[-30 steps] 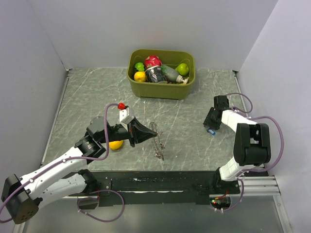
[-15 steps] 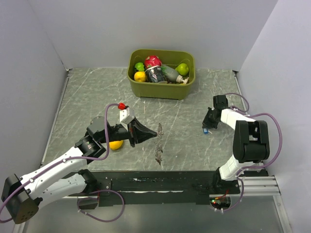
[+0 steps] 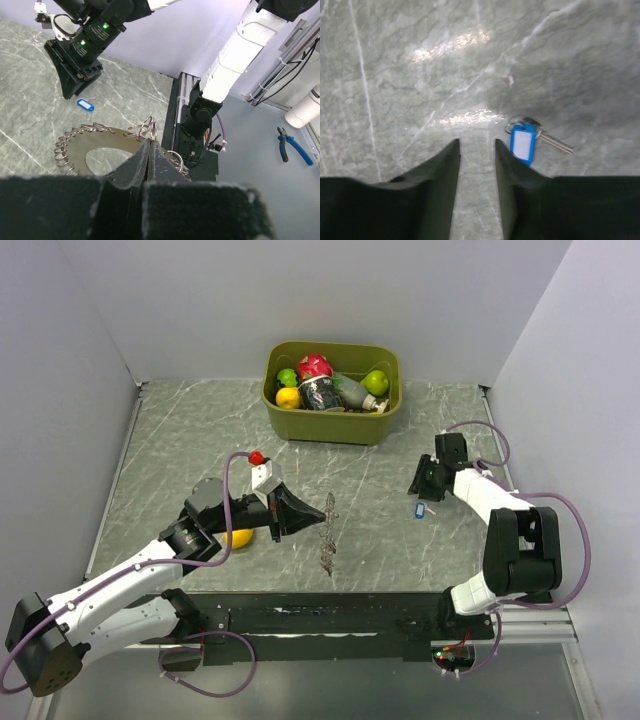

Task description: Put the keys on the keyring

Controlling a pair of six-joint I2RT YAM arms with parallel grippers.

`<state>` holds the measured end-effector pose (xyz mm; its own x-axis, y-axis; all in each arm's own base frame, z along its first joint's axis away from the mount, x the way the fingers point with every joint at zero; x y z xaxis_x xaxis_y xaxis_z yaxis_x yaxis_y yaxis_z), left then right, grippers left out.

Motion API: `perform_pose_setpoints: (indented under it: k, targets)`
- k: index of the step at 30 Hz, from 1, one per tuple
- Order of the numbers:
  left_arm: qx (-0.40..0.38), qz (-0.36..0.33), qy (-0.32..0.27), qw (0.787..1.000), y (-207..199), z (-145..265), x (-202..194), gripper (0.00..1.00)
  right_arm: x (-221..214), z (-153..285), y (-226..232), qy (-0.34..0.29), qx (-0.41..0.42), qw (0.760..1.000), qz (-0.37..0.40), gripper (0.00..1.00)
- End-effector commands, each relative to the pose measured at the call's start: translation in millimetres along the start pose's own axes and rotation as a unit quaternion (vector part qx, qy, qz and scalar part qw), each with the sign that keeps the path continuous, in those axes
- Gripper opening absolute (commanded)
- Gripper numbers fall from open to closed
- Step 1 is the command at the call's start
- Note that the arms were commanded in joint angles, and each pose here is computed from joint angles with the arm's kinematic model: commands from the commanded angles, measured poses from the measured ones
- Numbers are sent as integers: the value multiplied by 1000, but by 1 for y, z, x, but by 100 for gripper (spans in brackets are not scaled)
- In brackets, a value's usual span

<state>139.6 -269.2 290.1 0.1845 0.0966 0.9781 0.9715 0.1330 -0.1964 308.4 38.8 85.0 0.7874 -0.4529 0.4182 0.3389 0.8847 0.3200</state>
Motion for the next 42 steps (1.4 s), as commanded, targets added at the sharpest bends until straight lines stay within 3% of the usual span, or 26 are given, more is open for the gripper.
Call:
perform_pose_setpoints:
  k: [1,4,12,19,24,42]
  targets:
    - [-25,-30,-39,998,-9,-3,24,1,19,1,-6,-21,-44,999,8,47]
    - [-24,-29,-37,999,-8,-3,23,1,20,-10,-6,2,-53,999,10,52]
    - [-17,-30,-36,999,-9,0,23,1,10,-27,-14,56,-94,994,16,49]
    - [-15,-30,-33,999,-7,-1,23,1,-3,-21,-17,56,-146,987,47,43]
    - [-16,-28,-30,999,-7,-2,22,1,-14,-15,-9,64,-138,986,62,39]
    - [-20,-27,-30,999,-7,-2,21,1,-28,15,-13,36,-181,978,98,43]
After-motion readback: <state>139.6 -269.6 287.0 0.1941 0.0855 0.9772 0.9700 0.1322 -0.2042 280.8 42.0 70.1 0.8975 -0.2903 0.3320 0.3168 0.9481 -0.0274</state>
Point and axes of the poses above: each gripper's point midway between its finger pads, its own z axis back along the fingers, its own y axis along the line the jaws close on, x = y × z, the point moved 4 cm from there along z, back along the fingers, and after that the axes turned 5 degrees about -z, right-handed, at the moved point
